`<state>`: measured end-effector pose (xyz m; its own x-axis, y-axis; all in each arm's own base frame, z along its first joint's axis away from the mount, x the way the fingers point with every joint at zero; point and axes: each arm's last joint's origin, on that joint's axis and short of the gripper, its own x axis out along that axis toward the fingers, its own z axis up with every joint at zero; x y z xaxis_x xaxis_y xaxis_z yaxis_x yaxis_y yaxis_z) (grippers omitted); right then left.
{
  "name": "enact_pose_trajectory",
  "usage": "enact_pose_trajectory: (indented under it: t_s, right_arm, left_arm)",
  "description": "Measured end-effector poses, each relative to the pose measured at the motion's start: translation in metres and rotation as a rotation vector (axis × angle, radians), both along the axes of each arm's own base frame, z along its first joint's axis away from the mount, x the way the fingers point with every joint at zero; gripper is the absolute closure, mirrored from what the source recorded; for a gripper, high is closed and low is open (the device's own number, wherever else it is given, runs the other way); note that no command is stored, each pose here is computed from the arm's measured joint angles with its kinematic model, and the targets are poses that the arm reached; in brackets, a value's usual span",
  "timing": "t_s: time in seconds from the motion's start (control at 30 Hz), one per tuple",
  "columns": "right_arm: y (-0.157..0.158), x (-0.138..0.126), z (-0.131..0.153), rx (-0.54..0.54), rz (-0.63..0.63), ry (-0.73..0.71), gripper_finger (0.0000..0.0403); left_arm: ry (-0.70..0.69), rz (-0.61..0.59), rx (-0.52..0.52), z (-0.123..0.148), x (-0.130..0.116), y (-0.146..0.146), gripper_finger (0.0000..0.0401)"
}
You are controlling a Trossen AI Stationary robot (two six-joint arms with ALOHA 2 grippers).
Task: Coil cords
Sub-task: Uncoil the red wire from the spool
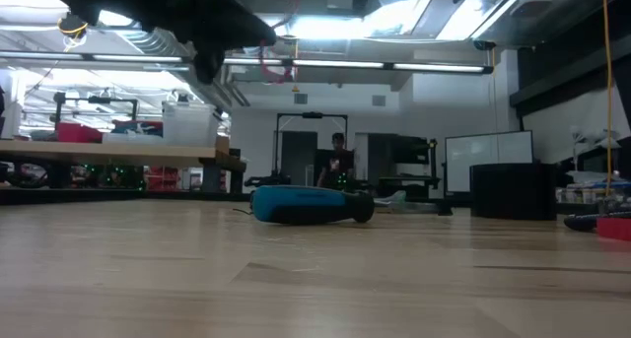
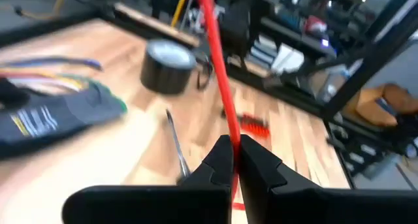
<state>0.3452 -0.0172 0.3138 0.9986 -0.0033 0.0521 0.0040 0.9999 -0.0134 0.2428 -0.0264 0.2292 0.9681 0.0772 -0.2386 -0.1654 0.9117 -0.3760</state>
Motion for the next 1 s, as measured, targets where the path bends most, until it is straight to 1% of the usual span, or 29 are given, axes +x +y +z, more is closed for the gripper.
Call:
enact_pose_trajectory:
  t_s: [0.1,0.2,0.3,0.4,0.53,0.7,0.83,0.93,1.0]
  right_arm:
    - [-0.005,-0.004,-0.003,0.003,-0.053,0.07,0.0403]
    - [-0.008,-0.009,-0.005,0.006,-0.068,0.147,0.0403]
    - [-0.008,-0.017,-0.01,0.017,-0.052,0.259,0.0403]
    - [-0.007,-0.025,-0.019,0.031,-0.015,0.401,0.0403]
    - [-0.004,-0.036,-0.029,0.084,0.041,0.561,0.0403]
    - [-0.001,-0.047,-0.044,0.158,0.093,0.759,0.0403]
    - [0.0,-0.056,-0.054,0.187,0.099,0.896,0.0403]
    - [0.002,-0.06,-0.057,0.218,0.146,0.946,0.0403]
    - [0.004,-0.059,-0.057,0.243,0.208,0.942,0.0403]
  left_arm:
    - [0.061,-0.013,-0.04,-0.006,-0.003,-0.007,0.0401]
    - [0.115,0.017,-0.059,-0.011,-0.006,-0.012,0.0401]
    - [0.189,0.069,-0.054,-0.019,-0.01,-0.014,0.0401]
    - [0.265,0.124,-0.056,-0.026,-0.015,-0.015,0.0401]
    - [0.315,0.172,-0.058,-0.031,-0.019,-0.016,0.0401]
    - [0.284,0.168,-0.055,-0.028,-0.018,-0.019,0.0401]
    - [0.215,0.138,-0.05,-0.021,-0.016,-0.021,0.0401]
    - [0.129,0.114,-0.027,-0.011,-0.014,-0.022,0.0401]
    - [0.065,0.098,0.005,-0.003,-0.012,-0.021,0.0401]
